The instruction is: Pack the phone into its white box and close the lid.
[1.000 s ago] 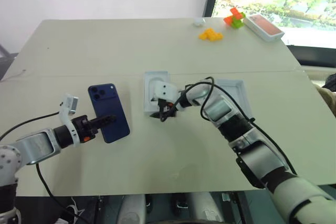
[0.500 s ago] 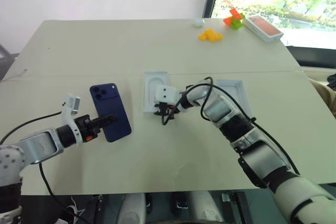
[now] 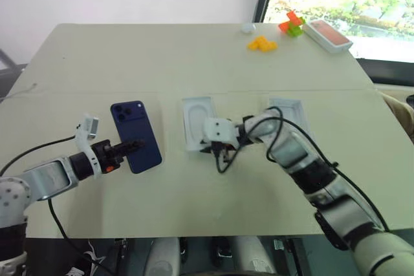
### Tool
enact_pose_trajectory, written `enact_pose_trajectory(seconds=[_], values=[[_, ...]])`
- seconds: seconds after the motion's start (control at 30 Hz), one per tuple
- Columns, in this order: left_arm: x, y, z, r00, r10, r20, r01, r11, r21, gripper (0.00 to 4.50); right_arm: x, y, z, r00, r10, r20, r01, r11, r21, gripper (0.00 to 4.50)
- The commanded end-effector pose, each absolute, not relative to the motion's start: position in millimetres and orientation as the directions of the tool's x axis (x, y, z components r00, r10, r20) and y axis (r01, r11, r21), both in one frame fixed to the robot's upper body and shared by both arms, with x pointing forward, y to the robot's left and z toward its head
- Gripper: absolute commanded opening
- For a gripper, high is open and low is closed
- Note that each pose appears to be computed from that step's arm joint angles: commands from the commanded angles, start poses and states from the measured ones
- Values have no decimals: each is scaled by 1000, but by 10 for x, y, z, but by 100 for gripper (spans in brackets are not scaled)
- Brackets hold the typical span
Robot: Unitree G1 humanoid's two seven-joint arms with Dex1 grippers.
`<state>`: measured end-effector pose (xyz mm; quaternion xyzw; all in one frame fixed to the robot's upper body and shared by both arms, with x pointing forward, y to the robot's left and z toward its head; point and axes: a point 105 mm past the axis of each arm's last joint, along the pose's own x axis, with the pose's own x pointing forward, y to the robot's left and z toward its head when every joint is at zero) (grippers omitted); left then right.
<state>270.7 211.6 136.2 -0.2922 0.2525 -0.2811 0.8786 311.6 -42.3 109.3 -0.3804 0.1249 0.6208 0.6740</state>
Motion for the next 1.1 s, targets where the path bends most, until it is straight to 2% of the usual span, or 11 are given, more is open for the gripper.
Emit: enact_pose_trajectory(seconds=[0.03, 0.2, 0.4, 0.63, 0.7, 0.77, 0.87, 0.97, 1.03, 1.1], values=[[2733, 2105, 1590, 732, -648, -213, 409, 667, -623, 0, 2916, -542, 1152, 172, 761, -626, -942, -60, -331, 47], [2782, 2065, 1639, 728, -659, -188, 423, 648, -633, 0, 2762, -601, 1146, 183, 770, -611, -957, -3, -291, 47], [2845, 1958, 1700, 707, -687, -166, 443, 614, -653, 0, 2763, -448, 1152, 226, 791, -569, -957, 72, -280, 47], [2887, 1874, 1691, 698, -696, -168, 443, 604, -662, 0, 2755, -376, 1066, 226, 779, -585, -959, 72, -274, 47], [2886, 1860, 1693, 693, -701, -167, 442, 597, -670, 0, 2774, -369, 1078, 230, 782, -579, -959, 82, -271, 151], [2884, 1839, 1698, 684, -711, -165, 439, 581, -685, 0, 2795, -339, 1125, 236, 792, -562, -957, 91, -274, 238], [2873, 1753, 1723, 657, -739, -153, 446, 544, -711, 0, 2804, -298, 1286, 220, 833, -508, -958, 85, -276, 383], [2844, 1614, 1771, 619, -776, -123, 456, 482, -748, 0, 2863, -339, 1492, 205, 879, -430, -969, 122, -213, 383], [2844, 1482, 1834, 597, -796, -101, 476, 453, -754, 0, 2963, -470, 1744, 230, 919, -321, -960, 160, -229, 383], [2889, 1393, 1847, 597, -795, -111, 472, 460, -752, 0, 2994, -661, 1865, 236, 935, -264, -948, 162, -274, 383]])
